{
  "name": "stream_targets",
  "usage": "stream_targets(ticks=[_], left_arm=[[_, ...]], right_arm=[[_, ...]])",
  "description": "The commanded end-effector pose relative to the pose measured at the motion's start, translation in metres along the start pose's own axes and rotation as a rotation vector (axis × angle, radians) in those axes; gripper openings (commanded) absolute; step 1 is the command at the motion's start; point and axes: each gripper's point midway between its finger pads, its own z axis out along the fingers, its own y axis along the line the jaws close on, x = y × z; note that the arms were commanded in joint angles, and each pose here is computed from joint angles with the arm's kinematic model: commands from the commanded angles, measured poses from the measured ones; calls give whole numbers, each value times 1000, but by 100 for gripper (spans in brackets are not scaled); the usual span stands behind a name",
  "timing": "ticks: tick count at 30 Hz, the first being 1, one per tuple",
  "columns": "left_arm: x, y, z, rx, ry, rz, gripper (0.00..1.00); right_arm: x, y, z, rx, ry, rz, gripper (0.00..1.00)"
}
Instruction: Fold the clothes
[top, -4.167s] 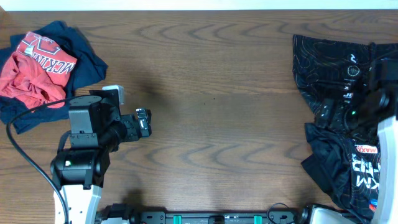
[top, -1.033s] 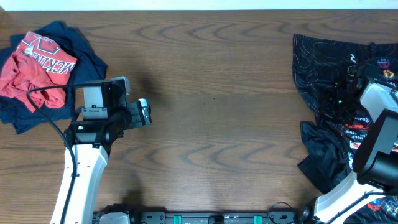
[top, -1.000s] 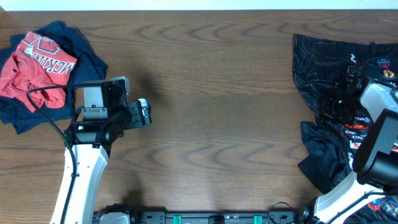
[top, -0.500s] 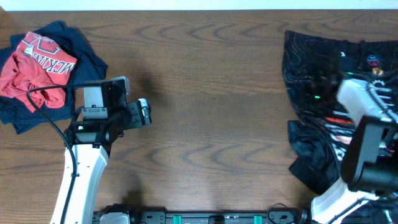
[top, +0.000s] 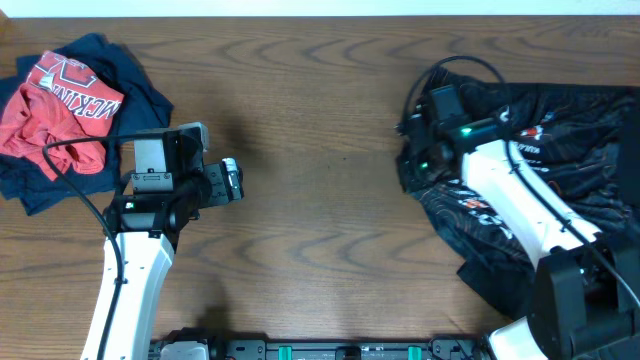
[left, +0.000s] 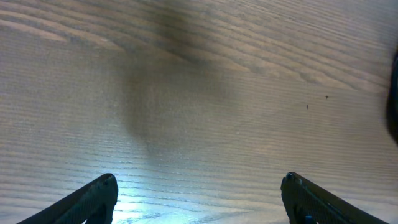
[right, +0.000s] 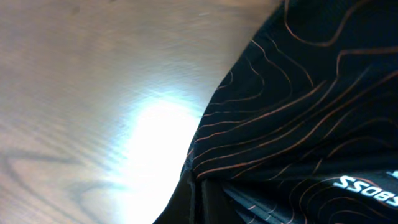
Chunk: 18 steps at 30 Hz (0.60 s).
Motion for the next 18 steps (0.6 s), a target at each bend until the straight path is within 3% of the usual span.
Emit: stream_targets(ticks=[1,18], left_arm=[[-7,1,-2,-3,-24,-5,85],[-11,-1,-2,3,-36,-6,86]], right_arm=[[6,31,3,-37,17,-59,1],[81,175,13,-148,116,-591,1]])
